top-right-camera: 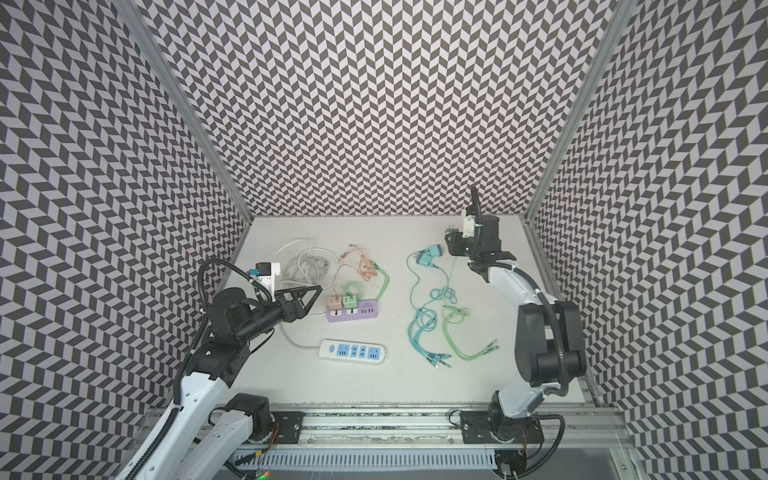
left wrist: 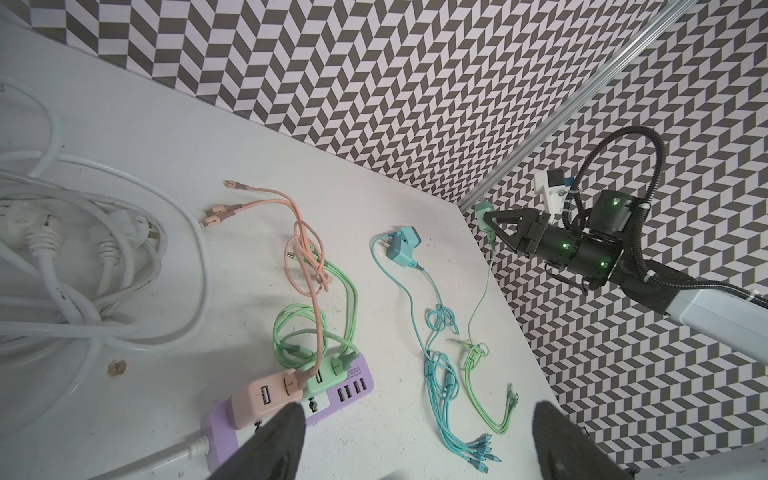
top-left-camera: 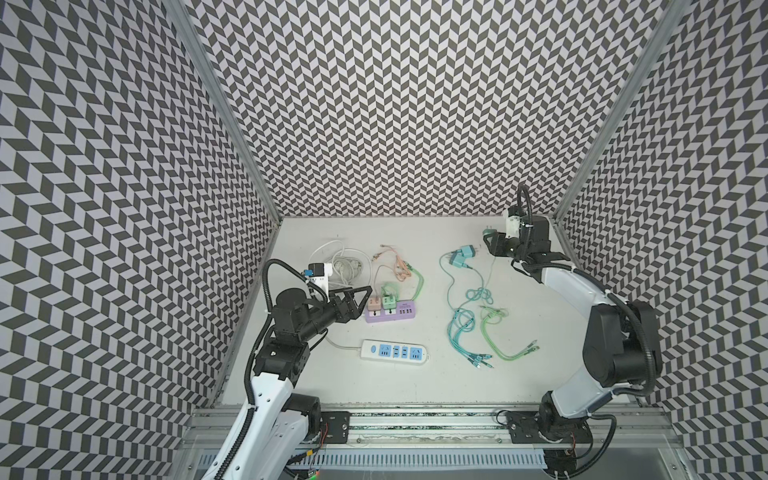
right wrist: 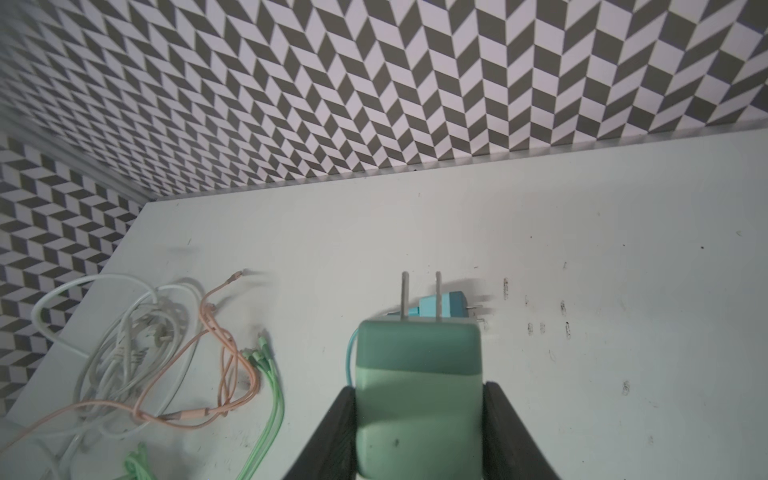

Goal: Insert the plug
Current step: 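Lift the pale green charger toward the left gripper while the left gripper approaches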

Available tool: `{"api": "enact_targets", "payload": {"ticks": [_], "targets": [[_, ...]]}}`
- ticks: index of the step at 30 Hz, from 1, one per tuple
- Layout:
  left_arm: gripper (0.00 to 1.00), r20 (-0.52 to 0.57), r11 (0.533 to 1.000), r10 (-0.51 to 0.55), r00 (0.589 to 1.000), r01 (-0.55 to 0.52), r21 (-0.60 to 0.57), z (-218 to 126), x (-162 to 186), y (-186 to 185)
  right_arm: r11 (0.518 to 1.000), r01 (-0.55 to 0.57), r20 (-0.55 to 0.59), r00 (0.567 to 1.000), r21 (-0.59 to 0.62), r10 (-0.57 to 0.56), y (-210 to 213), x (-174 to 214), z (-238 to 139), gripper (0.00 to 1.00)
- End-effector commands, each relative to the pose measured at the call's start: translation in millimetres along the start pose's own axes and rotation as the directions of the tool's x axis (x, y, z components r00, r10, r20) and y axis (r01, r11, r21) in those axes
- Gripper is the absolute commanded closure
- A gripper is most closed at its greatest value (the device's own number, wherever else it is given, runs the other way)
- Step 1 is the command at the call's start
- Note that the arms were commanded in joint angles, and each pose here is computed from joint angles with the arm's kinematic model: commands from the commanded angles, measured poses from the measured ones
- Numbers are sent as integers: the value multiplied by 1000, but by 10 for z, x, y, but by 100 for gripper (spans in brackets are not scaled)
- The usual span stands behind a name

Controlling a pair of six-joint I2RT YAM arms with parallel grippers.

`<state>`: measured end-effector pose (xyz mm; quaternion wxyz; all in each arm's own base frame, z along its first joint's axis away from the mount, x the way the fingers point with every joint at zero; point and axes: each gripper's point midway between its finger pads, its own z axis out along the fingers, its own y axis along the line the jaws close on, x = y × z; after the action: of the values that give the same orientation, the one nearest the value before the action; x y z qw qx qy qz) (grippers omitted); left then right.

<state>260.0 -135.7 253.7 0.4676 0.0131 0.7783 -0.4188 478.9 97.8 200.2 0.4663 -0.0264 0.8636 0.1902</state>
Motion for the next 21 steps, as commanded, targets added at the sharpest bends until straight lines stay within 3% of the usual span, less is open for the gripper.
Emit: {"api": "enact_targets", "payload": {"ticks": [1, 9, 21], "targets": [[13, 25, 997, 34, 999, -36, 70, -22, -143, -184, 985, 149, 76, 987, -89, -142, 374, -219, -251, 75], [13, -34, 976, 33, 999, -24, 217, 17, -104, -422, 892, 363, 171, 929, -268, -327, 1166, -159, -625, 74], [16, -114, 935, 41, 993, 2, 355, 90, -29, -659, 773, 458, 154, 886, -438, -437, 1866, 303, -857, 74]]}}
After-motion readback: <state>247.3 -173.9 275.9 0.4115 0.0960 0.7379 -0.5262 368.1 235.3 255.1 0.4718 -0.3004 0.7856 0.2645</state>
